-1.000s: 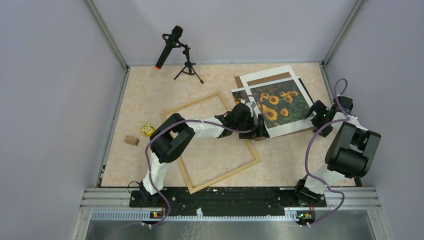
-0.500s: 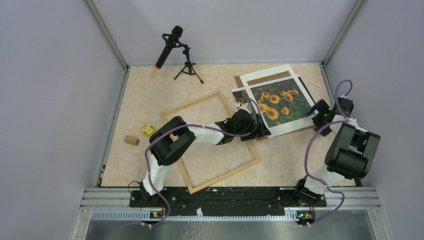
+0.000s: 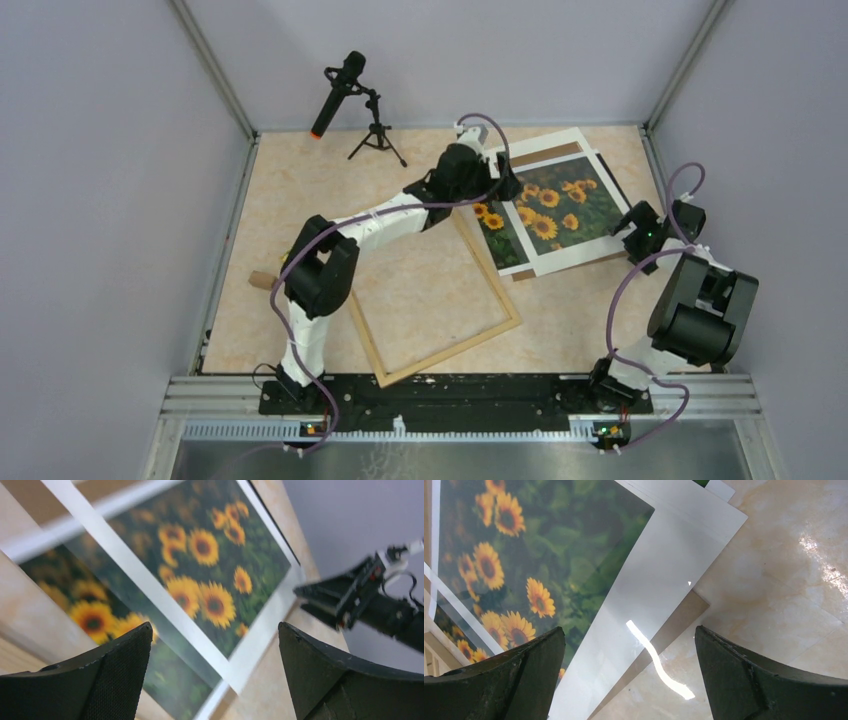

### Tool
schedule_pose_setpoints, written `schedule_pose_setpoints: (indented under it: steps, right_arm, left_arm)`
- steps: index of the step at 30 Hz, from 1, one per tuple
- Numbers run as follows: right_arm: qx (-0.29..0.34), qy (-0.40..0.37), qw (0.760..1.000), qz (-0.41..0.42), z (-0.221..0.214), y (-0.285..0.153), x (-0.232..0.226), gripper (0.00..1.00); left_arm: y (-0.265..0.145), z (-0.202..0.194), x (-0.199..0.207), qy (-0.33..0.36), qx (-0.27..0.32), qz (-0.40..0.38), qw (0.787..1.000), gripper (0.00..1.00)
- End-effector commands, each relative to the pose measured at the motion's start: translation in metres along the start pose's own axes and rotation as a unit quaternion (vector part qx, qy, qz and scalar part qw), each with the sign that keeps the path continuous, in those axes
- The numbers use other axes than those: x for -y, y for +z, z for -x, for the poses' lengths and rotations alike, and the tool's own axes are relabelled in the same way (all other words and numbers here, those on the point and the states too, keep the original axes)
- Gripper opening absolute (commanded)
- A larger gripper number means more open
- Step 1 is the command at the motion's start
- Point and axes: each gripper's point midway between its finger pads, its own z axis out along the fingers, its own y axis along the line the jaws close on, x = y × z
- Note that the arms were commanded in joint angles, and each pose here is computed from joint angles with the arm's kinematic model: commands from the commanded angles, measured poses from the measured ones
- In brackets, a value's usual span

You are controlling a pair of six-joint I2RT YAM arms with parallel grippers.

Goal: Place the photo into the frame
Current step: Pick up the photo frame item at the center of the board.

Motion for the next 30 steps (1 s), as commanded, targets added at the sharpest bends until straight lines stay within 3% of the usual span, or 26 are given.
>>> schedule_pose_setpoints:
  steps: [1,7,11,15,25,30]
  right_arm:
    - [-0.062,0.013,0.998,-0.006,-0.043,0.004,0.006,0.99]
    - [-0.054,0.032,0.998,-0.014,-0.04,0.011,0.007,0.99]
    - [-0.052,0.034,0.997,-0.035,-0.041,0.017,0.008,0.99]
    - [-0.054,0.018,0.997,-0.055,-0.045,0.018,0.007,0.99]
    - [-0.078,0.004,0.997,-0.027,-0.057,0.01,-0.004,0.99]
    - [-0.058,-0.043,0.997,-0.008,-0.034,0.0,-0.027,0.99]
  left_arm:
    - [0.02,0.033,-0.039,0.068,0.006,0.053,0.996,0.98]
    - [0.055,0.066,-0.074,0.027,0.052,0.068,0.996,0.98]
    - [0.087,0.062,-0.07,0.006,0.048,0.026,0.998,0.98]
    - [0.103,0.051,-0.094,-0.048,0.057,0.066,0.995,0.98]
    - [0.093,0.018,-0.131,-0.13,0.044,0.144,0.98,0.98]
    - [0.087,0.004,-0.146,-0.137,0.027,0.168,0.976,0.98]
